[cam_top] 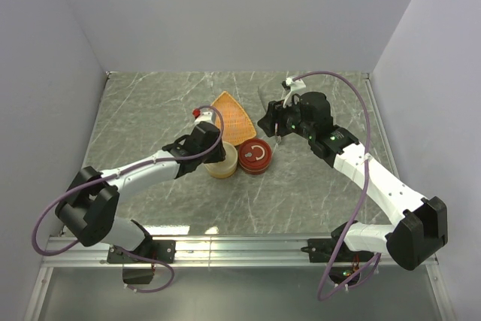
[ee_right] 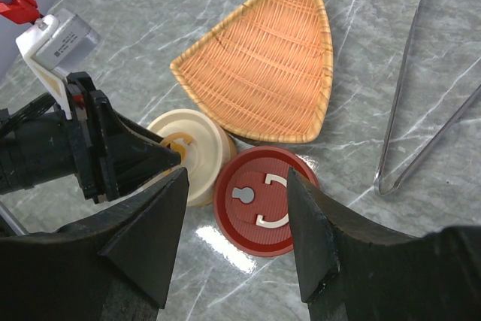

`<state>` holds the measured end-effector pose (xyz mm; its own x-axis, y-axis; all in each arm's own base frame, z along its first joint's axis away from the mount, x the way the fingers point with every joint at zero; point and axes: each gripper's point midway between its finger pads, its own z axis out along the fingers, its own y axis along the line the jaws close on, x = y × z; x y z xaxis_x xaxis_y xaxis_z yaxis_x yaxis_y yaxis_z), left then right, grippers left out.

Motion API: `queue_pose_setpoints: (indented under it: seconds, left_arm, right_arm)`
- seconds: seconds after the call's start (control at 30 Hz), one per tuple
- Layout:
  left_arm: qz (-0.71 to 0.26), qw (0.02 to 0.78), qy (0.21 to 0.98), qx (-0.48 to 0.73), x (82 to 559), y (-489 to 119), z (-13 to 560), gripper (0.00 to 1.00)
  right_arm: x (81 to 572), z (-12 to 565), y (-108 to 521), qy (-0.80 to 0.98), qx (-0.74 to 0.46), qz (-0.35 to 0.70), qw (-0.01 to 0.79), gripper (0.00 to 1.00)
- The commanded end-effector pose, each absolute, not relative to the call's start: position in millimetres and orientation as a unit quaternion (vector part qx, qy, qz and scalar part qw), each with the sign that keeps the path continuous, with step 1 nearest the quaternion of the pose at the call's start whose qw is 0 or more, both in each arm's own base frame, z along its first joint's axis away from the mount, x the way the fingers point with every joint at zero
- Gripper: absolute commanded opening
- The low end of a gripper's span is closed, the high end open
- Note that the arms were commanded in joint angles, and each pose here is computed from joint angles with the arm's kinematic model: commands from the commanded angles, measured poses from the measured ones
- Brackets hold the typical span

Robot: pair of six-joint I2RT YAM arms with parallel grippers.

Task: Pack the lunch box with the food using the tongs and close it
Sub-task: Put the lid back on the lunch box

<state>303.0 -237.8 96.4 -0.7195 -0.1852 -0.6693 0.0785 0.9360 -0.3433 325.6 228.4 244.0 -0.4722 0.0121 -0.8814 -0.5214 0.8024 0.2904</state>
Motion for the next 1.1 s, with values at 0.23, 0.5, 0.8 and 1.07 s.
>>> queue_pose_setpoints:
  seconds: [0.23, 0.5, 0.8, 1.07]
  left_arm:
    - [-0.202, 0.417, 0.885, -0.034, 304.5, -236.6, 128.0, 0.57]
    - [-0.18, 0.463, 0.866, -0.059, 309.9, -217.3, 152.6, 0.8]
    - [-0.158, 0.596, 0.779, -0.115, 313.7, -163.3, 233.5, 1.0]
    - [-0.111, 0.664, 0.719, -0.171, 344.3, -65.3, 272.3, 0.99]
  right_arm:
    - [328.5, 250.3, 227.7, 0.804, -0.157, 0.276, 0.502, 0.63]
    - [327.9, 250.5, 225.0, 0.805, -0.154, 0.272, 0.504, 0.63]
    - [329.8, 256.0, 201.8, 0.801, -0.114, 0.239, 0.537, 0.63]
    - [345.7, 253.4, 137.7, 0.798, -0.022, 0.173, 0.576, 0.63]
